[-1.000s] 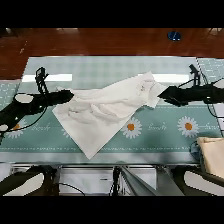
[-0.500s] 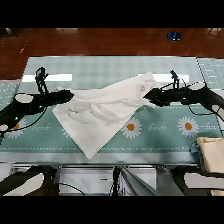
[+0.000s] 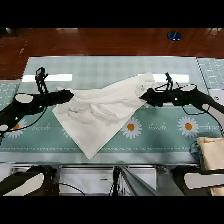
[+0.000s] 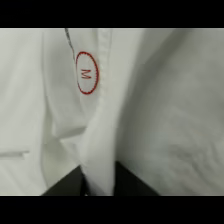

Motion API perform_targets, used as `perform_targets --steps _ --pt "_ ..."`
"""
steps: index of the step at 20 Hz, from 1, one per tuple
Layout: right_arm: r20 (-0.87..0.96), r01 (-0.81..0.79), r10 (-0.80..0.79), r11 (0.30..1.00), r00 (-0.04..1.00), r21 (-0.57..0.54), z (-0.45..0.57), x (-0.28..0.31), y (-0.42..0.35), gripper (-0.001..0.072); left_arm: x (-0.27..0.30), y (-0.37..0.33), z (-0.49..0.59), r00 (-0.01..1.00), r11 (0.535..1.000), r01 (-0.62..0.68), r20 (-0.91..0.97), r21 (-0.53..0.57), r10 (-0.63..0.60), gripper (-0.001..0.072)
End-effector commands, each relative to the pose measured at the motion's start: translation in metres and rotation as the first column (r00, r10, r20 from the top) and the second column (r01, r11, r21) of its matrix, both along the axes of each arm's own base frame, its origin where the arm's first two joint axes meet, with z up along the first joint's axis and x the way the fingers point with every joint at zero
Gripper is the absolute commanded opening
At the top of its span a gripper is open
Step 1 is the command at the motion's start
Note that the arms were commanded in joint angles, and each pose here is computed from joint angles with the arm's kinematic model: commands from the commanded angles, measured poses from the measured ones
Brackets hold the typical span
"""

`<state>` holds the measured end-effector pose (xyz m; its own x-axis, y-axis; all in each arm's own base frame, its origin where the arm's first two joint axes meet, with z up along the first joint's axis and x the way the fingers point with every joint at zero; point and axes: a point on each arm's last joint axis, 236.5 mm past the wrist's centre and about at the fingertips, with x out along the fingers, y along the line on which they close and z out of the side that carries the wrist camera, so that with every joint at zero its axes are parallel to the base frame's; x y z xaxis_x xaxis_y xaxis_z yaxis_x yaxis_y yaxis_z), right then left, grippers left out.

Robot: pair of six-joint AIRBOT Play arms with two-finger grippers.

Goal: Fold the shirts.

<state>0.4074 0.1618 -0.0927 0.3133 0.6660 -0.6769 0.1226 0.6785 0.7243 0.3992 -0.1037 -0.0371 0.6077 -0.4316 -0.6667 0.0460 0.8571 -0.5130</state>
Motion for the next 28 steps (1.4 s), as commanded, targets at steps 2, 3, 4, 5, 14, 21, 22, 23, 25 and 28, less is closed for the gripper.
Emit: perform_targets --steps 2,3,4,5,14,21,22,23,25,28 --pt "0.1 -0.092 0.082 0.992 0.992 0.092 0.042 0.011 0.041 0.0025 0.005 0.006 0.003 1.0 1.0 -0.017 0.014 0.006 0.017 0.0032" --pt "0.145 -0.127 0.11 0.986 0.983 0.11 0.066 0.016 0.044 0.0025 0.008 0.007 0.009 1.0 1.0 -0.016 0.023 0.0 0.016 0.0032" --pt "0.208 -0.156 0.128 0.98 0.97 0.126 0.098 0.023 0.044 0.0025 0.013 0.01 0.021 0.999 1.0 -0.016 0.041 -0.009 0.016 0.0032" --pt "0.273 -0.175 0.134 0.976 0.953 0.132 0.132 0.028 0.041 0.0024 0.019 0.014 0.036 0.998 1.0 -0.01 0.07 -0.016 0.011 0.0031" --pt "0.782 -0.033 -0.062 0.994 0.62 0.105 0.458 -0.027 -0.037 0.0023 -0.034 0.048 0.434 0.598 0.984 -0.05 0.794 0.171 -0.108 0.0029" --pt "0.92 -0.083 -0.001 0.996 0.393 0.037 0.572 -0.168 -0.01 0.0023 -0.246 -0.02 0.631 0.151 0.979 -0.044 0.97 0.201 -0.193 0.0029" --pt "0.924 -0.093 0.019 0.995 0.381 0.018 0.579 -0.189 -0.003 0.0023 -0.268 -0.032 0.629 0.173 0.977 -0.007 0.963 0.212 -0.208 0.0029" --pt "0.921 -0.085 0.036 0.996 0.389 -0.003 0.581 -0.208 0.001 0.0023 -0.284 -0.042 0.617 0.23 0.973 0.03 0.946 0.229 -0.23 0.0029" --pt "0.898 -0.032 0.075 0.997 0.433 -0.068 0.57 -0.234 0.0 0.0023 -0.301 -0.051 0.574 0.405 0.958 0.069 0.87 0.277 -0.281 0.0029" --pt "0.839 0.067 0.135 0.978 0.528 -0.2 0.539 -0.264 -0.013 0.0023 -0.318 -0.042 0.502 0.65 0.938 0.082 0.696 0.337 -0.307 0.0029"
